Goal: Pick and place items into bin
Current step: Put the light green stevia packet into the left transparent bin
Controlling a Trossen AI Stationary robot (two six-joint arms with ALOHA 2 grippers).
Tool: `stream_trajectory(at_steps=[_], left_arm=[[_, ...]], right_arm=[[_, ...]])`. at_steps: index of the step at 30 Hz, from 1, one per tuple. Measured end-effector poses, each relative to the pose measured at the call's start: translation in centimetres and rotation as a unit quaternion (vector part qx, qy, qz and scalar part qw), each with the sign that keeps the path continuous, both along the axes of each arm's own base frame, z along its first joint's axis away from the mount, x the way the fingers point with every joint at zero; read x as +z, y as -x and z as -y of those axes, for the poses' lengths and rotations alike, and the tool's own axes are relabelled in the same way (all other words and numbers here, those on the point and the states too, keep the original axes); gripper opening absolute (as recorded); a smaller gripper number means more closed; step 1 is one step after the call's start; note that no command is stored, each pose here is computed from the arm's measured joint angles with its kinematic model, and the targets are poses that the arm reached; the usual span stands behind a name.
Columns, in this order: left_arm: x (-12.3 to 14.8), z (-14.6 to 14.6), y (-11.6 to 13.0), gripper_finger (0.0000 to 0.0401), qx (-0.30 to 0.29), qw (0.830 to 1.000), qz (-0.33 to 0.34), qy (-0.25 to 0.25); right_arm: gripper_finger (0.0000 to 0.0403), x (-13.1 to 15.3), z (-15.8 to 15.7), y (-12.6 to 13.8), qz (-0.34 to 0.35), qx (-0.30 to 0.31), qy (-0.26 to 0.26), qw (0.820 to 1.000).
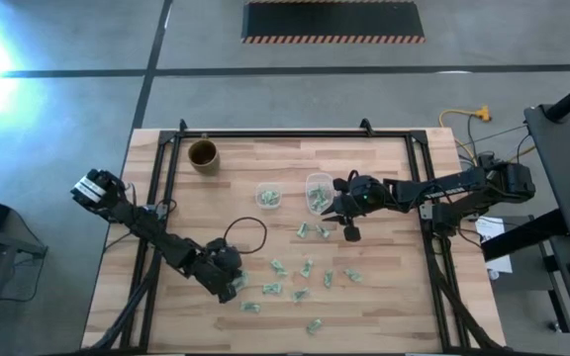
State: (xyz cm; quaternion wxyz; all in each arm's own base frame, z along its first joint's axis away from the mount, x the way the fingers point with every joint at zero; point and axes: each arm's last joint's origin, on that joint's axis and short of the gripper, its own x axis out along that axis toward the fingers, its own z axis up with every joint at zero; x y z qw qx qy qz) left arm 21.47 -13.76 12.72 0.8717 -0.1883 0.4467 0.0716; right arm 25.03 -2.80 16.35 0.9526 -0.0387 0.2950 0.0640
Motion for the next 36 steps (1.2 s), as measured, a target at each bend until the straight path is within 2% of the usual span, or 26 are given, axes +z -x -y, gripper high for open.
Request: stream_trajectory(at_steps=[5,9,16,19,24,27,31,36], left_arm=[[1.5,-0.4,-0.1,0.0001,-0.002,0.998,0.044,-0.037],[2.6,-1.3,-0.4,0.0001,0.014,0.992,0.085,-0.091],[4.0,-3.8,-1.4,0.0001,0.063,0.965,0.126,-0.22],[4.2,-5.4,-2.1,0.0001,0.074,0.957,0.118,-0.254],[4.9,-8.6,-3.5,0.0001,0.103,0.946,0.101,-0.289],[5.4,-10.3,-4.4,0.0001,0.101,0.942,0.108,-0.303],[6.3,-12.4,-5.4,0.0001,0.087,0.94,0.129,-0.304],[6.8,-14.8,-5.9,0.0001,0.098,0.938,0.133,-0.306]], right_arm=[[0.0066,0.0,0.0,0.0,0.0,0.0,0.0,1.0],[0.007,0.0,0.0,0.0,0.0,0.0,0.0,1.0],[0.0072,0.0,0.0,0.0,0.001,-0.001,-0.001,1.0],[0.0068,0.1,0.0,0.0,0.002,-0.001,-0.001,1.0],[0.0064,0.2,0.0,-0.1,0.012,-0.001,0.0,1.0],[0.0066,0.2,0.0,-0.1,0.012,-0.001,0.001,1.0],[0.0069,0.2,0.0,-0.1,0.011,0.0,0.002,1.0],[0.0069,0.2,0.0,-0.1,0.011,0.001,0.003,1.0]])
